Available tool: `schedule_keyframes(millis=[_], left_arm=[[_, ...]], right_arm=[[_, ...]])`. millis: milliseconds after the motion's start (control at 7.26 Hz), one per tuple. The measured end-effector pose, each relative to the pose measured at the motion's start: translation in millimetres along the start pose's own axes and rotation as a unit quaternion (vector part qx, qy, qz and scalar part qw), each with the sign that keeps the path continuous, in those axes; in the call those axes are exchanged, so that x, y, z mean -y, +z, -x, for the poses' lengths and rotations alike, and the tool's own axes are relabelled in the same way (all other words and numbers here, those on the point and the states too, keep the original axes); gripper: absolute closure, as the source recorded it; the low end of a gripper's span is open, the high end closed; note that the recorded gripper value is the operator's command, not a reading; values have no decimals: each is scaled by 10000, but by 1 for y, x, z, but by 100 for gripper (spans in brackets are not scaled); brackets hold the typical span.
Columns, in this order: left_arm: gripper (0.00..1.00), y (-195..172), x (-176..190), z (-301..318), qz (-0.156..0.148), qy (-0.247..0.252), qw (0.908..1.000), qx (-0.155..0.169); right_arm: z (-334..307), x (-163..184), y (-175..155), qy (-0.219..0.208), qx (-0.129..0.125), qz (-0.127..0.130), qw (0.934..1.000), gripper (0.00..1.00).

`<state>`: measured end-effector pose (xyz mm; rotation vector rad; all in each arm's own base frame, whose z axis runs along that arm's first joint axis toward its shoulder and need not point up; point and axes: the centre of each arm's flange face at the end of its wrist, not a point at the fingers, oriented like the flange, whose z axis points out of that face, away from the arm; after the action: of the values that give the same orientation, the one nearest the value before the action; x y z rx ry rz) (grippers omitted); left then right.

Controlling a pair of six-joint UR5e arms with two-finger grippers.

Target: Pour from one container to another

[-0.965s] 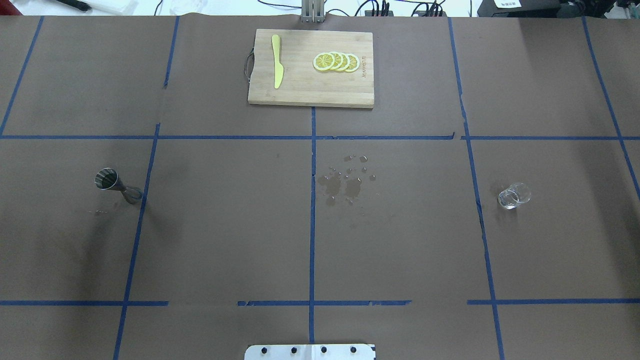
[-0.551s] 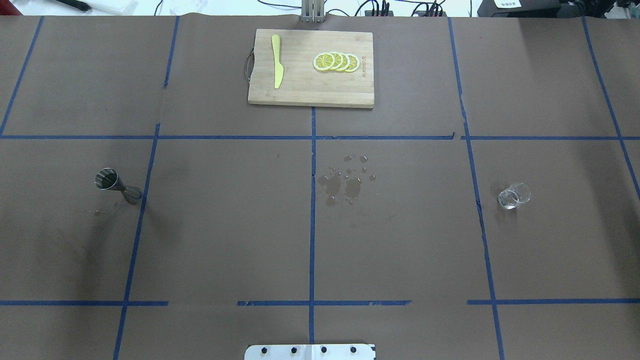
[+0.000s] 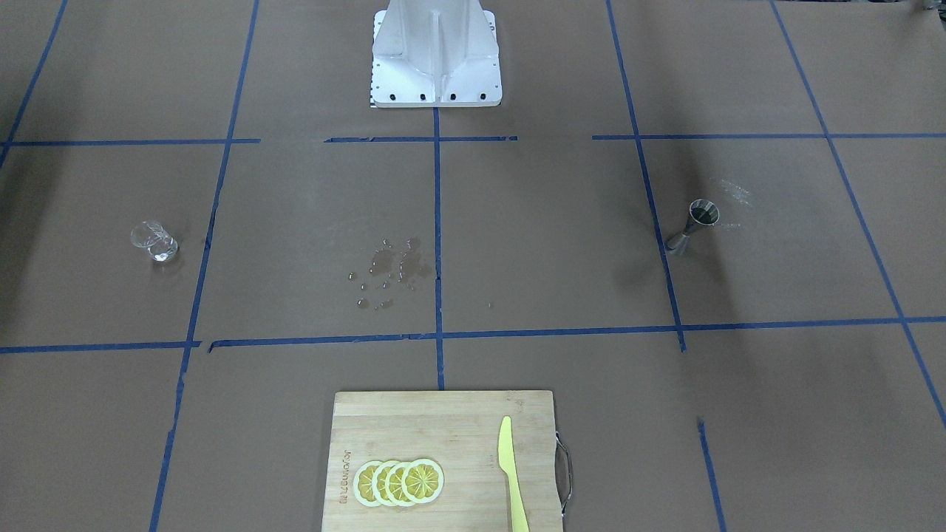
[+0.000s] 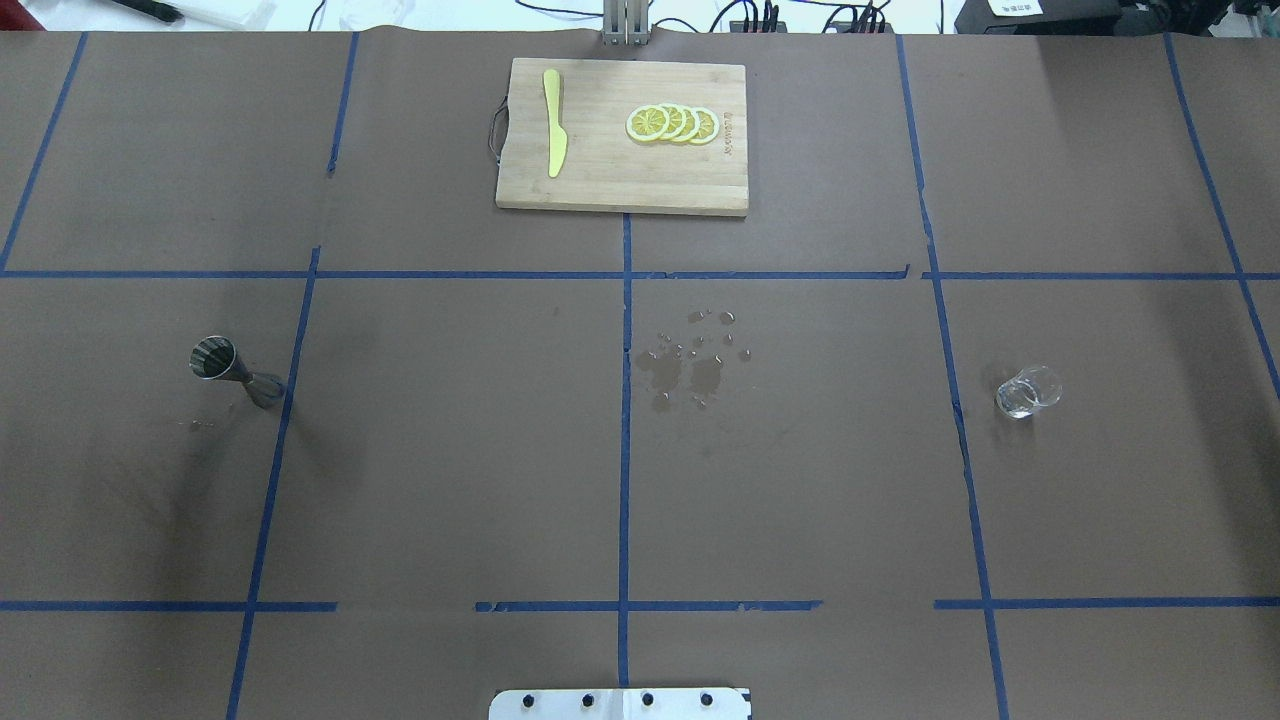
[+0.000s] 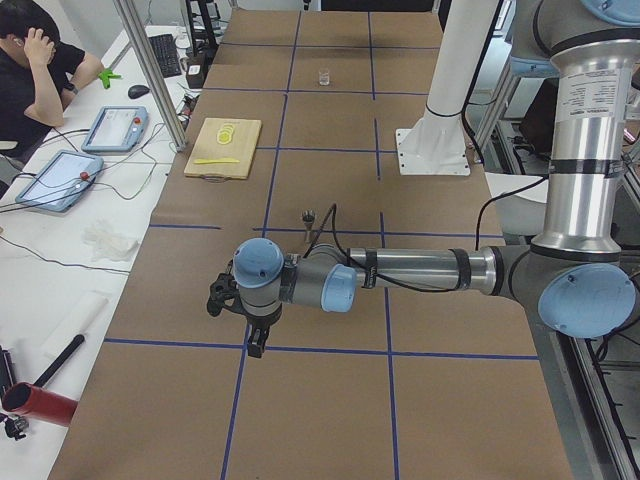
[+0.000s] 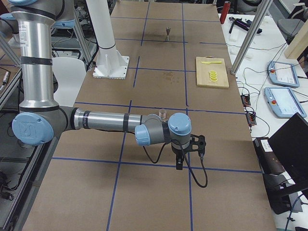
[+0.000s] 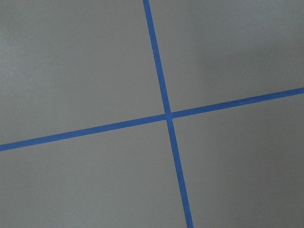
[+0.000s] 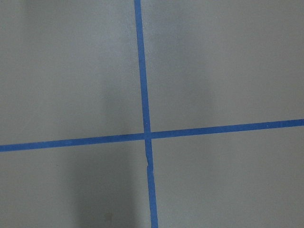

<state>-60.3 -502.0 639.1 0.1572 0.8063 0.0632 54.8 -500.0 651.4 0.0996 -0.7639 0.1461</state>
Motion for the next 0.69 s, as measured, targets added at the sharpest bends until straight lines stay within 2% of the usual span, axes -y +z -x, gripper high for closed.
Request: schedule_keyframes(millis=[276,689], left_arm=[[0,-9,3,-9,-93,-471,9988,-7],[0,-12,4,-12,-126,-568,9983,-10]], right_arm=[[0,0,0,67,-3,0,10000,0],[3,4,-1,366,-11,-31,9993,0]])
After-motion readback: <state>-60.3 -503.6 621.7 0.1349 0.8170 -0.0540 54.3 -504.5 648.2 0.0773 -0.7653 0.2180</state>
